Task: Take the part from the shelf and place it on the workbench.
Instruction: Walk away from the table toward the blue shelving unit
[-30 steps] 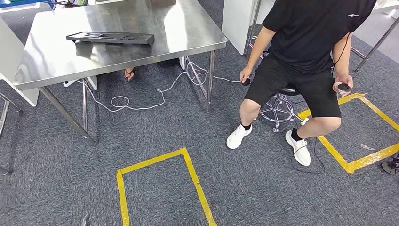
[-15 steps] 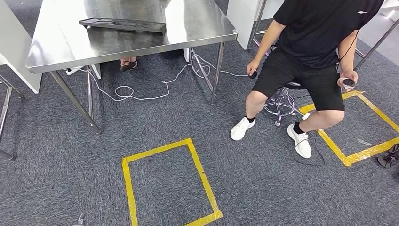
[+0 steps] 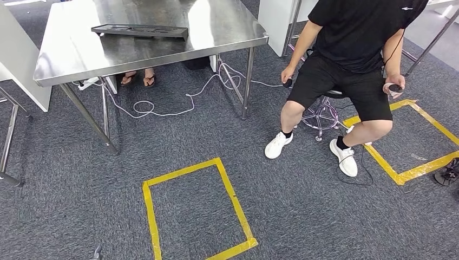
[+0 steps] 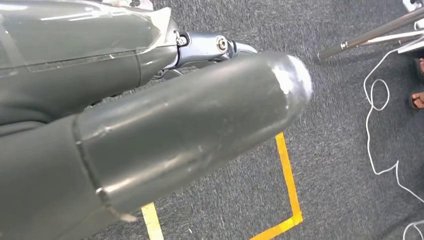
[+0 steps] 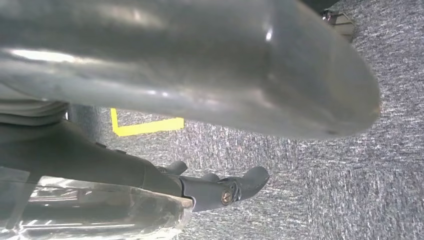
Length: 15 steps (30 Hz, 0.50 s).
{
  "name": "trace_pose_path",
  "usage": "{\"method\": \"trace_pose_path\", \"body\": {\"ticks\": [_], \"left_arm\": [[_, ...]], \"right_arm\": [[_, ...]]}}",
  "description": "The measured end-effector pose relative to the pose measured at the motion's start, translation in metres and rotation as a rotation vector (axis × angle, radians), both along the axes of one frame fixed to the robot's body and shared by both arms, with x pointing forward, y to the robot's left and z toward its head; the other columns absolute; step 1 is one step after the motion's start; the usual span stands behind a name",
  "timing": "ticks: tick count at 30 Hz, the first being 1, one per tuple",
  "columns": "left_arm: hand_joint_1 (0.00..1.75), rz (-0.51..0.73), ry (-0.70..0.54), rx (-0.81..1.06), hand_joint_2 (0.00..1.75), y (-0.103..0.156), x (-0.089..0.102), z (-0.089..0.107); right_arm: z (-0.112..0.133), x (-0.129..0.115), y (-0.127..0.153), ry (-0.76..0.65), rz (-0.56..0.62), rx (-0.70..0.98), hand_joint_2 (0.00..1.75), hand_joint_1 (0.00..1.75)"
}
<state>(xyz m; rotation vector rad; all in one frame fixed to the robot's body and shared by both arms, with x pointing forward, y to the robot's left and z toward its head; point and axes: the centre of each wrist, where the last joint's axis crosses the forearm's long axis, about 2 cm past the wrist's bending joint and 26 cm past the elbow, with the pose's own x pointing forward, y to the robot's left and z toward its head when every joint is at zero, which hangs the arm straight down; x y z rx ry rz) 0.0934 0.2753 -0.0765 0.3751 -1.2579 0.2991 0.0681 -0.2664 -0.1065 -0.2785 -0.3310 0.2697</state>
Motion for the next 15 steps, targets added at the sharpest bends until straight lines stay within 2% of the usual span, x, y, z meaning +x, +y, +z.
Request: {"method": "trace_pose_path", "body": {"ticks": [15], "left_arm": [[0.00,0.007,0.001,-0.008,0.00,-0.0011,-0.0011,-0.0002]], "right_arm": [[-0.0001,-0.0006,-0.0001,0.008,-0.004,-0.001,0.00,0.00]]}}
